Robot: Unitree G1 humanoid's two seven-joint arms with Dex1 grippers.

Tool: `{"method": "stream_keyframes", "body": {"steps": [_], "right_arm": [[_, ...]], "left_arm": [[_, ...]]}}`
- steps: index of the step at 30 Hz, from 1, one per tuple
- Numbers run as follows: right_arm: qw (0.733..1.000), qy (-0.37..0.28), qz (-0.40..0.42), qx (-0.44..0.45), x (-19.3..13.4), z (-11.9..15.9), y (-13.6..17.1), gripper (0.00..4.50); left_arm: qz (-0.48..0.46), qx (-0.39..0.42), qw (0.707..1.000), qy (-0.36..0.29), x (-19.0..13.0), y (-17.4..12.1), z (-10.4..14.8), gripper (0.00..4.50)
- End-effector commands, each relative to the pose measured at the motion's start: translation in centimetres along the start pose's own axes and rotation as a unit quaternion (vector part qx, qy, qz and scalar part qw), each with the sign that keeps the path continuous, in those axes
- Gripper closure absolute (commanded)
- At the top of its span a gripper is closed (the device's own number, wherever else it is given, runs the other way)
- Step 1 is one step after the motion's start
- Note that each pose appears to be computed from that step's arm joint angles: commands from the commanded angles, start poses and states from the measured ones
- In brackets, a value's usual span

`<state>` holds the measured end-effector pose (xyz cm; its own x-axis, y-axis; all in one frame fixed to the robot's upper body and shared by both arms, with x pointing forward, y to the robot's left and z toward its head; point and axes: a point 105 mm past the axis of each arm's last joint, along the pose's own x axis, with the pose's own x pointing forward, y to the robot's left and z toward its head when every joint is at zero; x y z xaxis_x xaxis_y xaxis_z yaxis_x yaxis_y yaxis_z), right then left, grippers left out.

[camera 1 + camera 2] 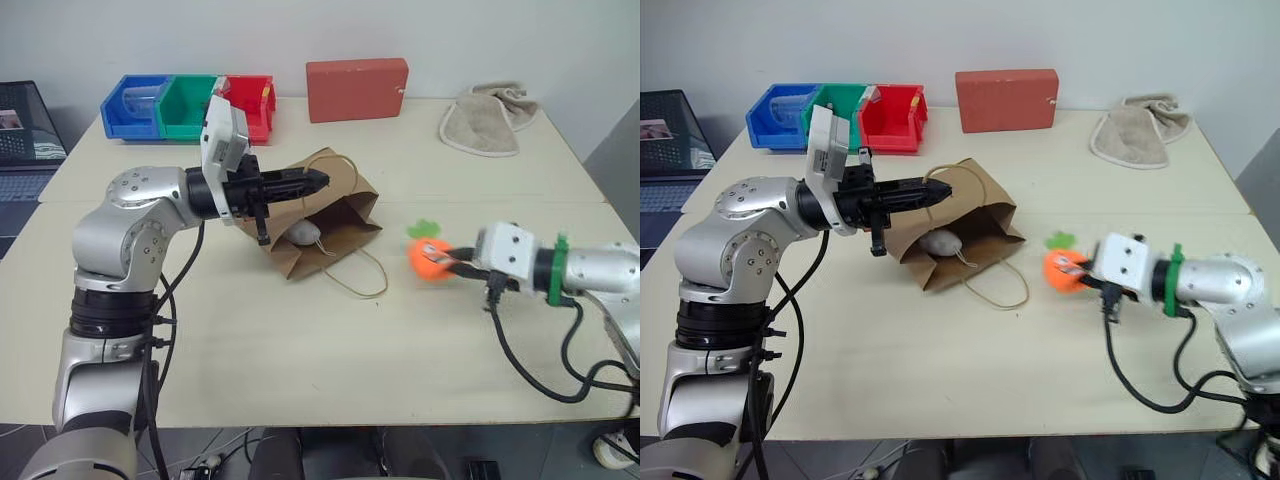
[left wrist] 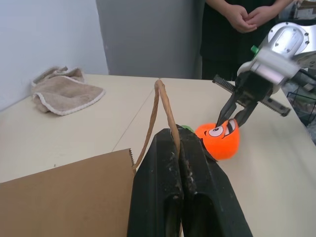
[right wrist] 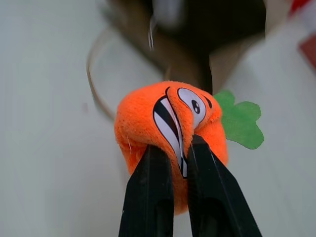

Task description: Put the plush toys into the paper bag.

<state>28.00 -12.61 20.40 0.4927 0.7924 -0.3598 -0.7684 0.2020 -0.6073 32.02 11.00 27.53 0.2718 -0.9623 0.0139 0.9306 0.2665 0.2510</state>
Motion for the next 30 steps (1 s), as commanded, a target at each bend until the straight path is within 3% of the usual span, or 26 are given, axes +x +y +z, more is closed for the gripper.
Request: {"method": "stream_keyframes", "body": {"steps": [1,8,17,22,30], "right_arm": [[0.999,-0.036,0.017,-0.003,1.6,2.0,0.8,4.48],[0.998,-0.036,-0.041,-0.043,8.3,1.8,-1.7,4.48],[0.991,-0.025,-0.106,-0.074,12.4,2.3,-4.6,4.48],[0.988,-0.019,-0.145,-0.056,13.0,2.2,-5.5,4.48],[0.993,-0.051,-0.109,-0.019,12.3,3.6,-4.2,1.79]], "left_arm": [[-0.005,0.013,1.0,-0.026,-0.1,0.0,1.9,4.5],[-0.019,-0.004,0.999,-0.044,-0.2,-0.1,3.0,4.5],[-0.018,0.001,0.999,-0.038,-0.3,-0.2,2.8,4.5],[-0.023,-0.002,0.999,-0.033,-0.3,-0.4,2.5,4.5],[-0.004,0.0,0.999,-0.038,-0.3,0.4,2.6,4.5]]}}
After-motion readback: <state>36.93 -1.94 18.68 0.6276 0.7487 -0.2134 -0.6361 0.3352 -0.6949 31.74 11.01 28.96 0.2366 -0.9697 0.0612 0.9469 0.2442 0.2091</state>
